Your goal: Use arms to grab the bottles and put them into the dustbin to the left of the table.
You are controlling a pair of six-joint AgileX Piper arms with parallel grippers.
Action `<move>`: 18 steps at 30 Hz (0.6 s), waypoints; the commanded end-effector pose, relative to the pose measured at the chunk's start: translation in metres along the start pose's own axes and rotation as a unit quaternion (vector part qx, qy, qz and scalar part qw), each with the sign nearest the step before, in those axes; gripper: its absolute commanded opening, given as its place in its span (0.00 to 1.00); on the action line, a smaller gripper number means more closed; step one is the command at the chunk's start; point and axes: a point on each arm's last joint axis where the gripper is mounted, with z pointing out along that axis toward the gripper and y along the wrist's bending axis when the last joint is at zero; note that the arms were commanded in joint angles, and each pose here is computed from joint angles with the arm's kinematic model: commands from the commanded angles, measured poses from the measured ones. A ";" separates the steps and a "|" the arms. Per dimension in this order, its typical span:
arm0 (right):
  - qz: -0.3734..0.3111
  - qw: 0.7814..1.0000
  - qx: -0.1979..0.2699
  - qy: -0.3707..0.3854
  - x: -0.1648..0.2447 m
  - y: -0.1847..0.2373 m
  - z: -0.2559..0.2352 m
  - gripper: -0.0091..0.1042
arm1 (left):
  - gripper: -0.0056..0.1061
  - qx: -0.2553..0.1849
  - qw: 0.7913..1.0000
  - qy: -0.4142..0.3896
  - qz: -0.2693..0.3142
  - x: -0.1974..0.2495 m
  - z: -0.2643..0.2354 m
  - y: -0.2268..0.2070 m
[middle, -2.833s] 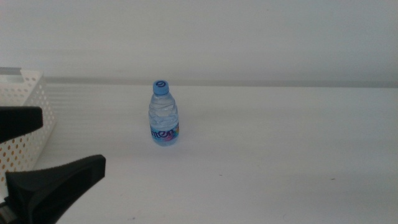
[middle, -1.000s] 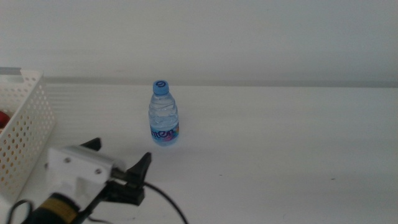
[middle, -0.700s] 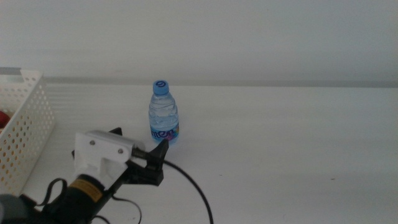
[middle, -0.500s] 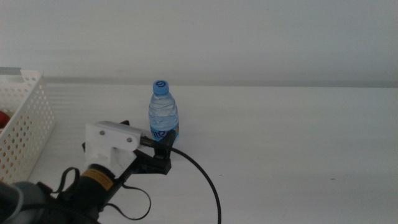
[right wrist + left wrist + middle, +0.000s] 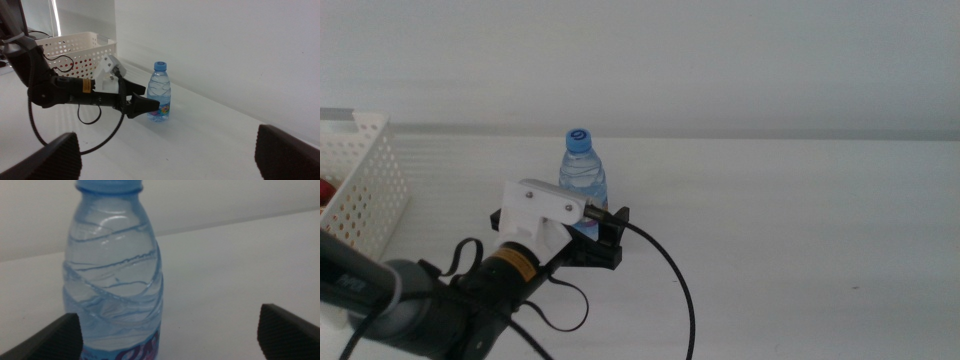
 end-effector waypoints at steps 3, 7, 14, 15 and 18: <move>-0.003 1.000 0.002 -0.003 0.002 0.000 0.001 0.90 | 0.89 -0.004 1.000 0.015 0.010 0.003 0.013 -0.002; -0.003 1.000 0.002 -0.003 0.002 0.000 0.001 0.90 | 0.89 -0.015 1.000 0.017 0.022 0.006 0.021 0.000; -0.003 1.000 0.002 -0.003 0.002 0.000 0.001 0.90 | 0.89 -0.036 0.999 0.013 0.014 0.009 0.028 0.005; -0.003 1.000 0.002 -0.003 0.002 0.000 0.001 0.90 | 0.89 -0.038 0.999 0.010 0.014 0.007 0.028 0.005; -0.003 1.000 0.002 -0.003 0.002 0.000 0.001 0.90 | 0.89 -0.043 0.999 0.001 0.010 0.003 0.032 0.005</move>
